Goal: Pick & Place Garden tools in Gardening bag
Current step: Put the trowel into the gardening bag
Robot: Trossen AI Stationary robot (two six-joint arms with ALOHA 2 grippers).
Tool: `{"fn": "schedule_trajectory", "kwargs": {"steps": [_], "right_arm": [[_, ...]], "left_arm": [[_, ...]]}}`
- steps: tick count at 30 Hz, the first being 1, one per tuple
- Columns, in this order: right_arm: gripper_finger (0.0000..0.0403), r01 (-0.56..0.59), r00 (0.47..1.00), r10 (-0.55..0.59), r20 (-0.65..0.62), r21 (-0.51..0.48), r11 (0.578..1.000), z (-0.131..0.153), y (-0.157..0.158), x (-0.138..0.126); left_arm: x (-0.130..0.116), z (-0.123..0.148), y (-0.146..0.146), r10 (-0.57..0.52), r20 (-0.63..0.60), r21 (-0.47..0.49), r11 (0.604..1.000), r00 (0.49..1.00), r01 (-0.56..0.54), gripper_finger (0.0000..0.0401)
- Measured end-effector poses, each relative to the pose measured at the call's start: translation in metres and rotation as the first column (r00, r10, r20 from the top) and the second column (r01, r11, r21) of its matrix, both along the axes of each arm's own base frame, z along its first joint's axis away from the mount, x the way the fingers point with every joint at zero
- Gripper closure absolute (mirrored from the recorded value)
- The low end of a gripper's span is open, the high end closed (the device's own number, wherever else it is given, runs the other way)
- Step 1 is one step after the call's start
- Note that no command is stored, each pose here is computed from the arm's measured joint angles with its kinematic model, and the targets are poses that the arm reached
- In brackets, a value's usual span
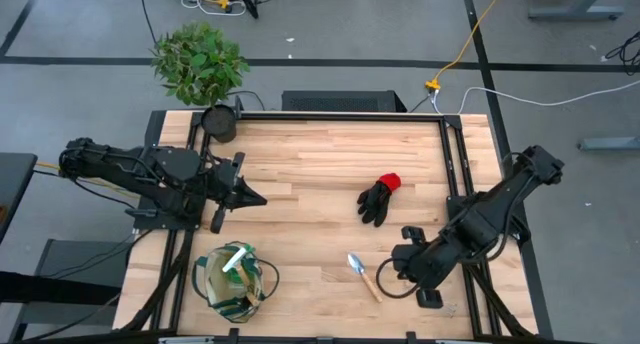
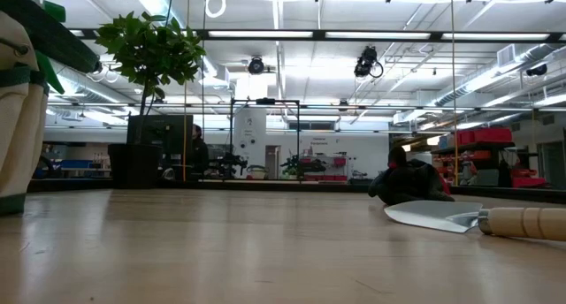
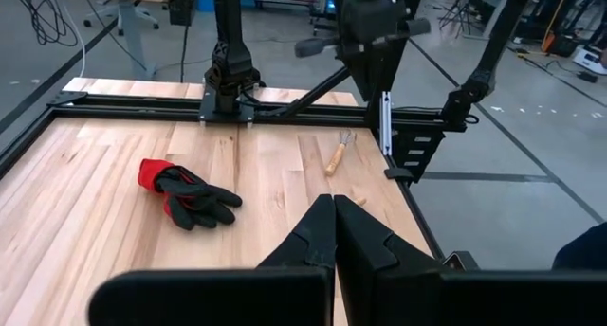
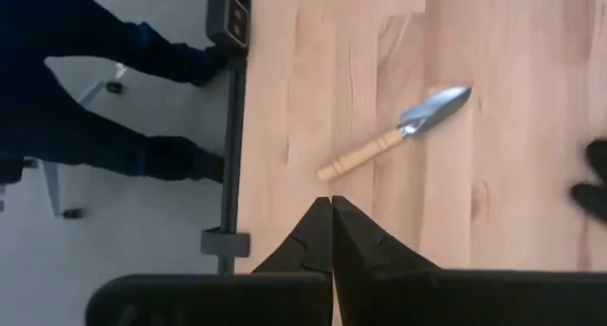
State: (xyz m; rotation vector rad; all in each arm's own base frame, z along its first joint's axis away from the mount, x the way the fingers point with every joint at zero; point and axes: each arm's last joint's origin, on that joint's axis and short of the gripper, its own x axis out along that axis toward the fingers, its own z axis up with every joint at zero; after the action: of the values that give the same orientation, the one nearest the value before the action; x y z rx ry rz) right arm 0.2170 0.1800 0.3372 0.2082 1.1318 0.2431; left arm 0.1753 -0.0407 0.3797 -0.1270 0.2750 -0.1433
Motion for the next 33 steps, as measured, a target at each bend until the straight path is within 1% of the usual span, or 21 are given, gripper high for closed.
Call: {"fn": "schedule_trajectory", "kwargs": {"steps": [8, 12, 18, 20, 24, 28, 33], "right_arm": [[0.0400, 0.087, 0.992, -0.085, -0.095, 0.013, 0.996, -0.017, 0.011, 0.009], [0.0384, 0.111, 0.987, -0.110, -0.120, 0.006, 0.994, -0.023, 0.014, 0.013], [0.0359, 0.117, 0.983, -0.117, -0.138, -0.010, 0.993, -0.030, 0.017, 0.017], [0.0350, 0.142, 0.978, -0.142, -0.152, -0.009, 0.990, -0.032, 0.018, 0.017], [0.0329, 0.222, 0.956, -0.219, -0.194, -0.010, 0.975, -0.038, 0.019, 0.020], [0.0298, 0.300, 0.925, -0.297, -0.237, -0.024, 0.953, -0.047, 0.021, 0.025], [0.0251, 0.343, 0.901, -0.342, -0.267, -0.047, 0.938, -0.060, 0.026, 0.032]], "left_arm": [[0.000, 0.000, 0.000, -0.016, 0.000, 0.006, 1.000, 1.000, 0.016, 0.0399], [0.000, 0.000, 0.000, -0.018, 0.000, 0.005, 1.000, 1.000, 0.018, 0.0398], [0.000, 0.000, -0.001, -0.018, -0.002, -0.003, 1.000, 1.000, 0.018, 0.0399], [0.000, 0.000, -0.001, -0.018, -0.003, -0.004, 1.000, 1.000, 0.018, 0.0398], [0.000, 0.000, -0.001, -0.018, -0.003, -0.004, 1.000, 1.000, 0.018, 0.0399], [0.000, 0.000, 0.000, -0.017, -0.004, -0.004, 1.000, 1.000, 0.017, 0.0397], [0.000, -0.001, 0.000, -0.018, -0.009, -0.003, 1.000, 1.000, 0.018, 0.0399]]}}
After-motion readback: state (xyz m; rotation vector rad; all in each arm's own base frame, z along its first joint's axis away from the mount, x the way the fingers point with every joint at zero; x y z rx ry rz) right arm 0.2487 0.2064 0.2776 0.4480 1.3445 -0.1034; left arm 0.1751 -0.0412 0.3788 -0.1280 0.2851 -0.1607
